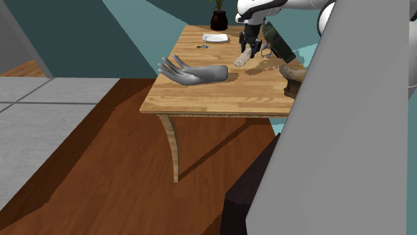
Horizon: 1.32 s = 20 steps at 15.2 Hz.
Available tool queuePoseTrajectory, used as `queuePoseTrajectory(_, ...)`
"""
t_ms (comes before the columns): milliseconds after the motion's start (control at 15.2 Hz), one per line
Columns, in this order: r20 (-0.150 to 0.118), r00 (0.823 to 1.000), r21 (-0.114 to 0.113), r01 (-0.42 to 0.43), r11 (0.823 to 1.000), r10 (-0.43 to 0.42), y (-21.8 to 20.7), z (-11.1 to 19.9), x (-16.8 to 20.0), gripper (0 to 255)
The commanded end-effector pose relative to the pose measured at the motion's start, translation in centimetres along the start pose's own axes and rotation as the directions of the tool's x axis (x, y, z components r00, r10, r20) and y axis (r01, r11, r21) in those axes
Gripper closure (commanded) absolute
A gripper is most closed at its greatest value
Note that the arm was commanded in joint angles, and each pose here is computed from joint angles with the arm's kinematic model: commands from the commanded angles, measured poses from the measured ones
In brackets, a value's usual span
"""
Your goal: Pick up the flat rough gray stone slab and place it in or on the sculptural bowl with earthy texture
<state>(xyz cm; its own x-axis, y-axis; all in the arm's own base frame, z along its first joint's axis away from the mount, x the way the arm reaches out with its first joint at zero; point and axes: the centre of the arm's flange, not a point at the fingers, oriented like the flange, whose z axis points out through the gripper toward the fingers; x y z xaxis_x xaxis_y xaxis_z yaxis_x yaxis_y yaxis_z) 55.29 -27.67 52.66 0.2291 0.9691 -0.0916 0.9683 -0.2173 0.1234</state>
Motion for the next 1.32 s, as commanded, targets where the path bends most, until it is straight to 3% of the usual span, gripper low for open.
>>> queuePoseTrajectory(0, 0.0, 1.0, 0.0, 0.0, 1.0, 0.0, 0.2, -1.1, -0.1, 255)
queuePoseTrajectory(1254, 0.0, 1.0, 0.0, 0.0, 1.0, 0.0, 0.0, -10.4, -1.3, 255)
